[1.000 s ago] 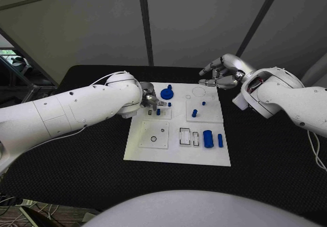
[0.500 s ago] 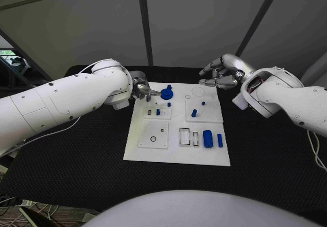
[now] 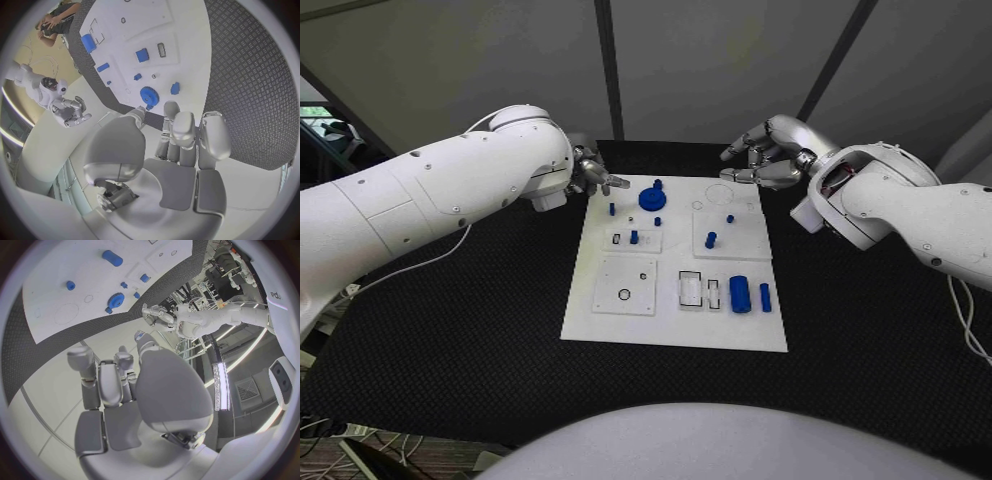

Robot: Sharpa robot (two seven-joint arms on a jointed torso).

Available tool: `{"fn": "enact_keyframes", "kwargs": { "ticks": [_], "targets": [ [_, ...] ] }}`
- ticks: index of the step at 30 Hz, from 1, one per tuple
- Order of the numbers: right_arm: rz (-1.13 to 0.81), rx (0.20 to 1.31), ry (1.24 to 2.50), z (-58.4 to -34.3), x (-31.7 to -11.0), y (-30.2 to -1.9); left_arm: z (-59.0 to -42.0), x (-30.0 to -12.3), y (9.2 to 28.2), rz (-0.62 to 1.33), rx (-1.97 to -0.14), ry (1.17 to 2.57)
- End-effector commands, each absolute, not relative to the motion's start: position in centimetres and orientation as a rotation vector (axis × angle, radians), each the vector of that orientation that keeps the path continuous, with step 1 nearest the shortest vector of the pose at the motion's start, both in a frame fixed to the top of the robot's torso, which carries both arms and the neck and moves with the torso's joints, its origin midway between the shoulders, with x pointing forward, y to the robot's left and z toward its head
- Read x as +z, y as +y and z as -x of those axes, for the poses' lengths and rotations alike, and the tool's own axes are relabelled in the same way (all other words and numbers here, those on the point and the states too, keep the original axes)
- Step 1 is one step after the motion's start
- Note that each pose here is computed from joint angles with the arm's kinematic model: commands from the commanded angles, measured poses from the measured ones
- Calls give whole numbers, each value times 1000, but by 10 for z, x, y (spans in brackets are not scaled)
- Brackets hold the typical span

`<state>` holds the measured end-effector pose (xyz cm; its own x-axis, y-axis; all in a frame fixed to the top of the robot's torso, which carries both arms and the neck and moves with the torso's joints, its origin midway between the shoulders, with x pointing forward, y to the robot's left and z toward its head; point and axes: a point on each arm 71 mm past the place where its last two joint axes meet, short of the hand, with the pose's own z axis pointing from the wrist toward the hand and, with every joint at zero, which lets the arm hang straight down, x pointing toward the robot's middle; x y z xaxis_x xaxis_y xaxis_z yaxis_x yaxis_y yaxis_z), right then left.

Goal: Assemble the parts on the task board

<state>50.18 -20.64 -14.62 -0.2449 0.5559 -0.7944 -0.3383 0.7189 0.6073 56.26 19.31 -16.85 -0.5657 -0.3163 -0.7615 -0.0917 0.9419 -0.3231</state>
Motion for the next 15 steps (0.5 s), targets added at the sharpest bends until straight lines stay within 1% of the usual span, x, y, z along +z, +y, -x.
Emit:
{"fn": "enact_keyframes", "kwargs": {
  "ticks": [1,9,15],
  "targets": [
    [-176,850,1616,-502,-146,-206,-567,-170,191,224,-308,2208],
    [-175,852,1617,-503,-146,-204,-577,-176,189,193,-258,2242],
    [-174,854,1618,-503,-146,-203,-581,-182,188,172,-228,2268]
  ]
}}
